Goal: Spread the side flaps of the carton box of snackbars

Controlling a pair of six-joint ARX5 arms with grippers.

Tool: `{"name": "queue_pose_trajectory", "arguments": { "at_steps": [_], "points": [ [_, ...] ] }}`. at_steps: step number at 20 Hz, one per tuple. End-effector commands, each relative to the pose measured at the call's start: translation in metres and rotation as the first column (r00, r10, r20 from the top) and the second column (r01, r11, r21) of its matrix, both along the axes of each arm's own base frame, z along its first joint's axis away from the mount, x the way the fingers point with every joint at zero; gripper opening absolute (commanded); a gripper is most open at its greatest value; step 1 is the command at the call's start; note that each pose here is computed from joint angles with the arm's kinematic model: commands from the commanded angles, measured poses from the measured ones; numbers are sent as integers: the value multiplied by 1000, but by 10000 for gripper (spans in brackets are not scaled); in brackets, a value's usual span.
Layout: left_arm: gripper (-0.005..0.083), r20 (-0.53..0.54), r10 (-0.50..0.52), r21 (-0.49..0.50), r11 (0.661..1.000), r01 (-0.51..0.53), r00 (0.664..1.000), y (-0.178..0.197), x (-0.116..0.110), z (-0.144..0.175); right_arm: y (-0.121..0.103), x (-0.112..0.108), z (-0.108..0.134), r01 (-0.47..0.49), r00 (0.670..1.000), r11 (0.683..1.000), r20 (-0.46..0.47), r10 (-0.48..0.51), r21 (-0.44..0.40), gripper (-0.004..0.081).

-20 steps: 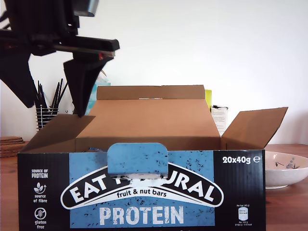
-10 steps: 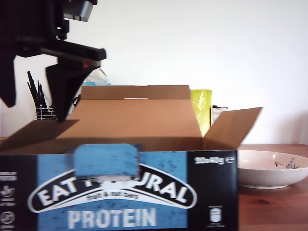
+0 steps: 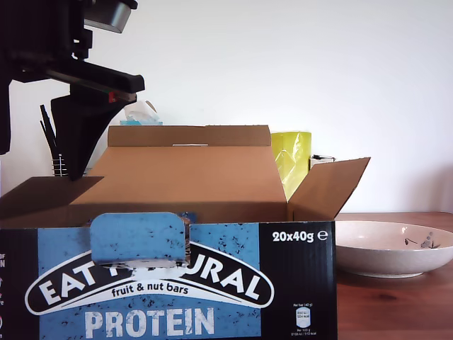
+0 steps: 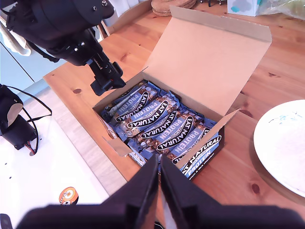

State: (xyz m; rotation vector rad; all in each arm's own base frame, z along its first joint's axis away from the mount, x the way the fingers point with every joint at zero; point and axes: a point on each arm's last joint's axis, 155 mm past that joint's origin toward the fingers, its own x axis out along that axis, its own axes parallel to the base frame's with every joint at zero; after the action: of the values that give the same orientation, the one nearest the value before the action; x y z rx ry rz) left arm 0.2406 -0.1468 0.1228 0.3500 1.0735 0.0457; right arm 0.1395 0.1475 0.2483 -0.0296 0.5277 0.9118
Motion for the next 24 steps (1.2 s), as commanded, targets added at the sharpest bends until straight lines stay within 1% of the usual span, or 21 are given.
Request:
{"name": "queue_pose_trajectory", "arguments": {
  "at_steps": [1,4,13,18,24],
  "points": [
    [715,0,12,20,1000,-12,1000,11,-4,2,1,-2,2,-14,1000,1000,14,14,2,-13],
    [715,9,26,34,999,-26,1000,18,-7,7,1,-2,2,-16,1000,1000,17,16,0,-13],
    [715,-3,64,83,995,-63,998,33,-14,3,1,-4,0,-19,1000,1000,6,19,-6,-13],
    [715,-39,97,133,987,-91,994,51,-24,-18,1,-4,0,-21,1000,1000,7,22,-6,-13],
    [715,-49,110,138,985,-102,993,57,-27,-38,2,-5,0,-26,1000,1000,5,26,-6,-13]
  ]
}}
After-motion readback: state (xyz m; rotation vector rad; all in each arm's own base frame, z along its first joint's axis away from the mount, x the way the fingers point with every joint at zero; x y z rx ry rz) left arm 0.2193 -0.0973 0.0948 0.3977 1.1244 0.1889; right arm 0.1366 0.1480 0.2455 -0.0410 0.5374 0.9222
